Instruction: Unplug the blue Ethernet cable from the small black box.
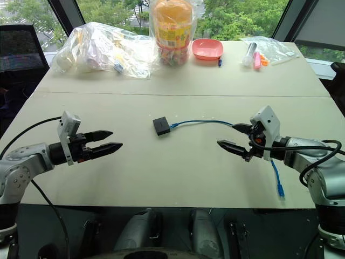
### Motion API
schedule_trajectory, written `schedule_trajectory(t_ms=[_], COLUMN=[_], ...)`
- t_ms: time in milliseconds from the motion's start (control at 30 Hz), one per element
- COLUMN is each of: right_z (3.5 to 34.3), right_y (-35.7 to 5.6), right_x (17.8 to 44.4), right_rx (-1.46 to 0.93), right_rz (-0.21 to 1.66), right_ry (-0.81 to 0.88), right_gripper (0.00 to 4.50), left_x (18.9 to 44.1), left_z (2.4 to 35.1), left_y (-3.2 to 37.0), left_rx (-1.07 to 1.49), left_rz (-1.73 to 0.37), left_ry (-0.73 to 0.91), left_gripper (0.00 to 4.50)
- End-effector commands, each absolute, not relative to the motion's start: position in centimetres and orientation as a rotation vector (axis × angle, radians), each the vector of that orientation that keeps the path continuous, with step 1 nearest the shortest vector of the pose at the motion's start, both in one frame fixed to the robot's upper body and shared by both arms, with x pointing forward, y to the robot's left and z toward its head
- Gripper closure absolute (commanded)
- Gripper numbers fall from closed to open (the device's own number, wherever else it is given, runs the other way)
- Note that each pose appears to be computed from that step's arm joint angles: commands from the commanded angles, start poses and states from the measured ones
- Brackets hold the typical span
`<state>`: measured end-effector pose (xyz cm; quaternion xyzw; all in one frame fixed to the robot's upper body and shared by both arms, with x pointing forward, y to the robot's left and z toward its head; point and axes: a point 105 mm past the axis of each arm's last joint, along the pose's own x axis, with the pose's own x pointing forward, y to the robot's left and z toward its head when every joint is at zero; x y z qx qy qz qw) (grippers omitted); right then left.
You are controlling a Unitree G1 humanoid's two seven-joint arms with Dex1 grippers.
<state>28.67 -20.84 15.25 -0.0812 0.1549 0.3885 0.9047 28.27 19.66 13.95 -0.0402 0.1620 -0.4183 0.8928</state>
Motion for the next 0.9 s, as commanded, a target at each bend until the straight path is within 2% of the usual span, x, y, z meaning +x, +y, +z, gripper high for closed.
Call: schedule_trajectory(t_ms=[33, 567, 767, 900], right_z=[16.1, 15.7, 15.8, 14.8], right_y=[-20.4, -20.5, -20.3, -19.0], right_x=[28.4, 29.1, 31.2, 34.5], right_rx=[-0.201, -0.204, -0.229, -0.275], right_rz=[0.815, 0.798, 0.828, 0.894], right_ry=[0.278, 0.272, 0.26, 0.261], right_gripper=[0.0, 0.0, 0.0, 0.0], left_x=[28.4, 29.4, 30.6, 29.5], left_z=[14.9, 14.7, 15.5, 15.4], left_y=[19.8, 20.4, 20.9, 20.8], left_rx=[-0.05, -0.005, 0.081, 0.162], left_rz=[-0.876, -0.849, -0.913, -1.114], left_ry=[0.292, 0.289, 0.292, 0.427], left_gripper=[0.15, 0.15, 0.15, 0.15])
